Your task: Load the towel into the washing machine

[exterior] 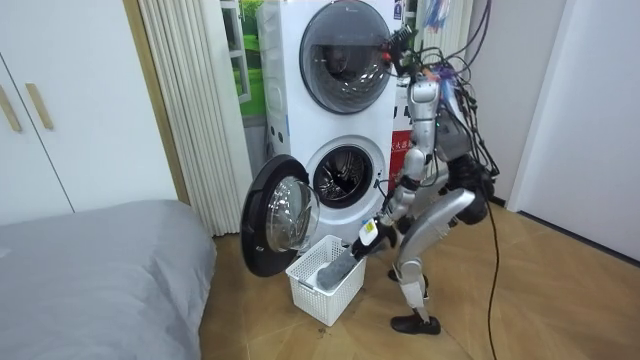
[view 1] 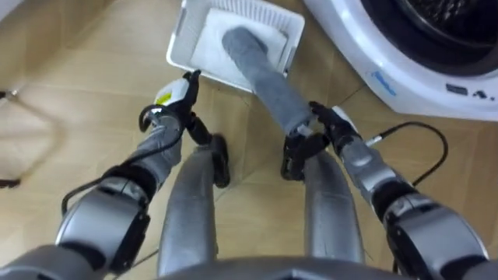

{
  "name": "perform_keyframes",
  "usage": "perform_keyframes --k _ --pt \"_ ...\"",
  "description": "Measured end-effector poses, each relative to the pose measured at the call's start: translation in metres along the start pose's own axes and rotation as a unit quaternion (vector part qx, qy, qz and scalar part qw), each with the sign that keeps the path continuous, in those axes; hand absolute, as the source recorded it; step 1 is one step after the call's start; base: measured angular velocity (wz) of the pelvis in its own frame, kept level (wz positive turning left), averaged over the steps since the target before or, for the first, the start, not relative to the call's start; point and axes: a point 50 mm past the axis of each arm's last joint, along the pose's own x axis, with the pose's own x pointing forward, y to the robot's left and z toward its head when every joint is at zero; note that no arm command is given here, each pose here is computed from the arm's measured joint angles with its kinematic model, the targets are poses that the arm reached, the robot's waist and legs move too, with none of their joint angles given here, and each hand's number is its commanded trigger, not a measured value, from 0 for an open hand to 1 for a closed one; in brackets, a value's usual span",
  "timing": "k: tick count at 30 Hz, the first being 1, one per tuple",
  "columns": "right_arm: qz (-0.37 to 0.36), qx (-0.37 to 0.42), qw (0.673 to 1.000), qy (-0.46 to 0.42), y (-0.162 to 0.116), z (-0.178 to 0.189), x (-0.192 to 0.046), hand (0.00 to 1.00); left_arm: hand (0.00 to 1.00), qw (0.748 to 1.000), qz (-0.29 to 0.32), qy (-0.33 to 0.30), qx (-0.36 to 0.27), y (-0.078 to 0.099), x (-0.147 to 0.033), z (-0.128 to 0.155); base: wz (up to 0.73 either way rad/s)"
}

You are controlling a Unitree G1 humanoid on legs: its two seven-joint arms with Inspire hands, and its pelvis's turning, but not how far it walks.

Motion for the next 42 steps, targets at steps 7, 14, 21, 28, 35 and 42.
perform_keyframes --k 7,14,21,28,35,42 --pt "0.008 0.027 0.997 -0.067 -0.002 0.033 0.004 0.00 0.00 0.997 0.024 -0.042 0.061 0.011 0.004 0.011 0.03" --pt "0.023 0.023 0.993 -0.113 0.005 0.051 0.004 0.00 0.00 0.991 0.045 -0.079 0.097 0.016 0.007 0.024 -0.05" --pt "0.037 0.044 0.991 -0.124 0.010 0.060 0.006 0.00 0.00 0.985 0.061 -0.101 0.125 0.024 0.011 0.031 -0.09" --pt "0.039 0.066 0.989 -0.127 0.010 0.060 0.006 0.00 0.00 0.975 0.096 -0.132 0.148 0.032 0.013 0.042 -0.06" --pt "0.048 0.066 0.988 -0.131 0.011 0.061 0.005 0.00 0.00 0.966 0.112 -0.154 0.177 0.036 0.014 0.049 -0.03" --pt "0.056 0.062 0.987 -0.138 0.013 0.064 0.005 0.00 0.00 0.961 0.105 -0.165 0.196 0.034 0.013 0.051 -0.03"
